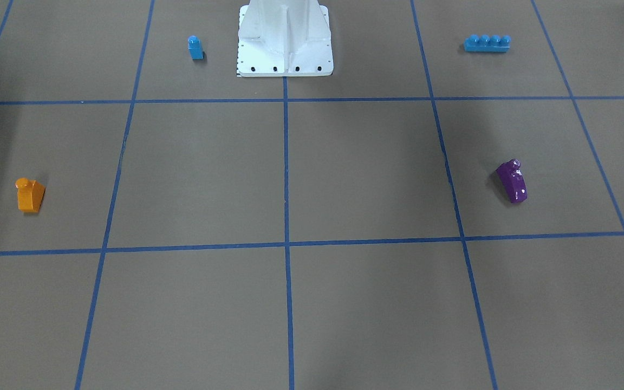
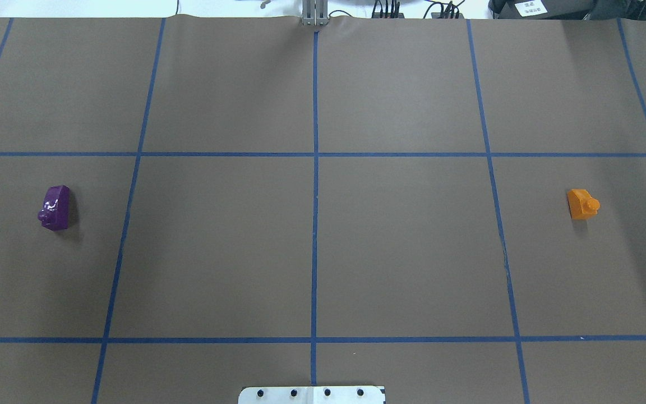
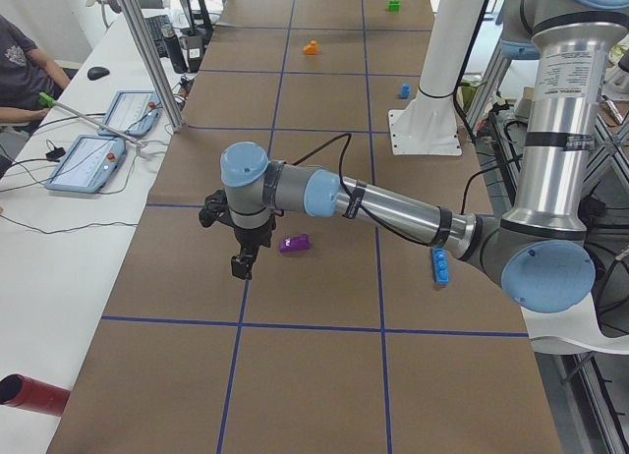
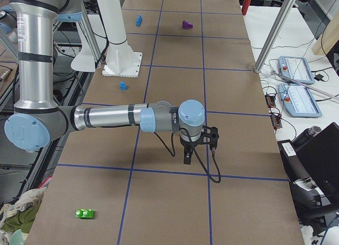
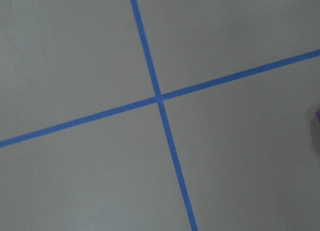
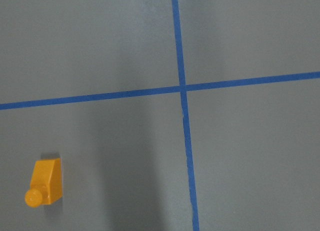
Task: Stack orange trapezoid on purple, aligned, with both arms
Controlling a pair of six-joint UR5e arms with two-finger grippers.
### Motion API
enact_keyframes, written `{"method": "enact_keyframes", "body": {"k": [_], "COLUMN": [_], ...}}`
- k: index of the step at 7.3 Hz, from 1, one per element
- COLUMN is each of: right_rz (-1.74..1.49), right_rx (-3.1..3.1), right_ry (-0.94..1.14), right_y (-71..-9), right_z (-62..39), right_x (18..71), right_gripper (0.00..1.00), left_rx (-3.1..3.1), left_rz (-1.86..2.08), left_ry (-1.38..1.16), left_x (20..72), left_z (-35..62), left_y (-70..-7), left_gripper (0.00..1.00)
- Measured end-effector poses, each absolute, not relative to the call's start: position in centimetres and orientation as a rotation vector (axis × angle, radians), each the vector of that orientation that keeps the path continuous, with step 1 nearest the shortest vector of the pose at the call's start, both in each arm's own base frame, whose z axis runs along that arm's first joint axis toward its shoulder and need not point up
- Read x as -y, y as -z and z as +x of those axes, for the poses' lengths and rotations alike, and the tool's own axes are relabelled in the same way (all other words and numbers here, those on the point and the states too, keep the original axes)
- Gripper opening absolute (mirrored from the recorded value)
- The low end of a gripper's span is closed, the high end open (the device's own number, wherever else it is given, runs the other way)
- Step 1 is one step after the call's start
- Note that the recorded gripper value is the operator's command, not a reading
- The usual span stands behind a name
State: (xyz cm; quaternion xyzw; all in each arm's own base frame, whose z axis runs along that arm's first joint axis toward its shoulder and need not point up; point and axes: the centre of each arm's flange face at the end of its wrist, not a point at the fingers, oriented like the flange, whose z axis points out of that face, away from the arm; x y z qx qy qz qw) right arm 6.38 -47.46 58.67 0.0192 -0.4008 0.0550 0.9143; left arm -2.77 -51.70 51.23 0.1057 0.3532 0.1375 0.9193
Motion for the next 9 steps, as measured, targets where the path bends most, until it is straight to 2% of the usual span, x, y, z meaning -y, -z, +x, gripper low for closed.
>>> {"method": "enact_keyframes", "body": {"k": [4, 9], "right_rz": [0.057, 0.042], "right_rx": [0.826, 0.875], "right_ry": [-0.09, -0.06], "right_y": [-57.7, -57.1], "right_z": [5.8, 4.0], "right_x": [48.6, 48.6], "right_gripper": [1.0, 1.0], "left_rx": [-0.795, -0.778], "left_rz": [0.099, 0.089], "left_ry": [-0.03, 0.136], "left_x": [50.4, 46.6], "left_z": [9.5, 23.6], "left_y": [-47.8, -53.0], "left_gripper": [1.0, 1.0]}}
